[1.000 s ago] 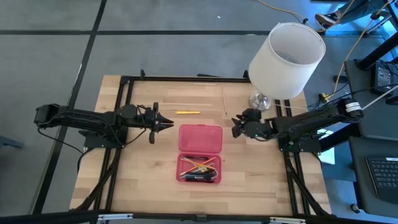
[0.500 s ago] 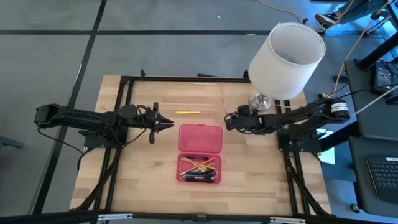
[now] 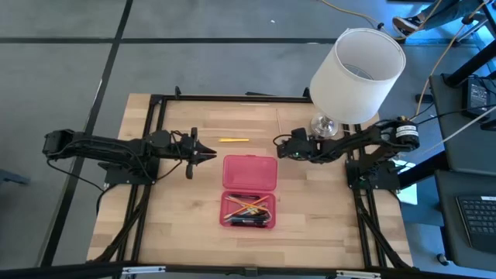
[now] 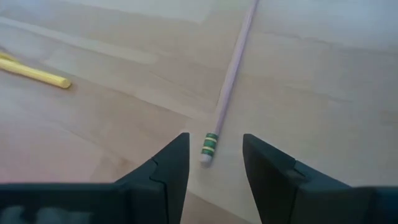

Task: Pick & place school supplies into a supply box
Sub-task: Put the brown pencil into the red supply box

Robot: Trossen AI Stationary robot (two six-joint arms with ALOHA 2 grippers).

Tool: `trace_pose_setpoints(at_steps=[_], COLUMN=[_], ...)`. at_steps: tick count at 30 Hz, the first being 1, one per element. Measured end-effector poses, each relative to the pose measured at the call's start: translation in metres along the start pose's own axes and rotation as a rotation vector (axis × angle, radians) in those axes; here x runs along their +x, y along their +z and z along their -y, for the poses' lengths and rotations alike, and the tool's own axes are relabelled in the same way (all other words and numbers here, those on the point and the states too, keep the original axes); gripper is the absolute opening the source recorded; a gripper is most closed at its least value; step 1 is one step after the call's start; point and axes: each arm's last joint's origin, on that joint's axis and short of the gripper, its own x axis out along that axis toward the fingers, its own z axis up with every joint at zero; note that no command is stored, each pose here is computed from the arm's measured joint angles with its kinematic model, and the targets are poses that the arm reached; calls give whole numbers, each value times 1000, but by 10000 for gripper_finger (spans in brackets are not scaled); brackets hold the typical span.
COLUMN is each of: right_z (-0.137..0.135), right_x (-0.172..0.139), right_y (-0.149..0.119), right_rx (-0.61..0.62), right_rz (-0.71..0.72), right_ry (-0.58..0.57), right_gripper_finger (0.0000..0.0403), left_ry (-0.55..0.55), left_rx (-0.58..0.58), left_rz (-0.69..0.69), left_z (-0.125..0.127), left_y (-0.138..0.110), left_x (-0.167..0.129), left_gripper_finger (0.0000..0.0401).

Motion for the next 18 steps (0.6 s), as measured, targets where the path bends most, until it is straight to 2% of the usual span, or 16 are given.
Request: trace_pose_setpoints(at_steps=[9, 18], right_z=[-3, 2], right_x=[22, 35], right_y=[-15, -27], right_rx=[10, -44], right_rz=[37, 89], right_ry=[2, -94], right_gripper_finger=[152, 152], left_ry=[0, 1], left_rx=[0, 1], left_rz=[0, -1], left_z=[0, 0], left_y=[0, 0], left_x=[0, 0], left_gripper_finger=[50, 54])
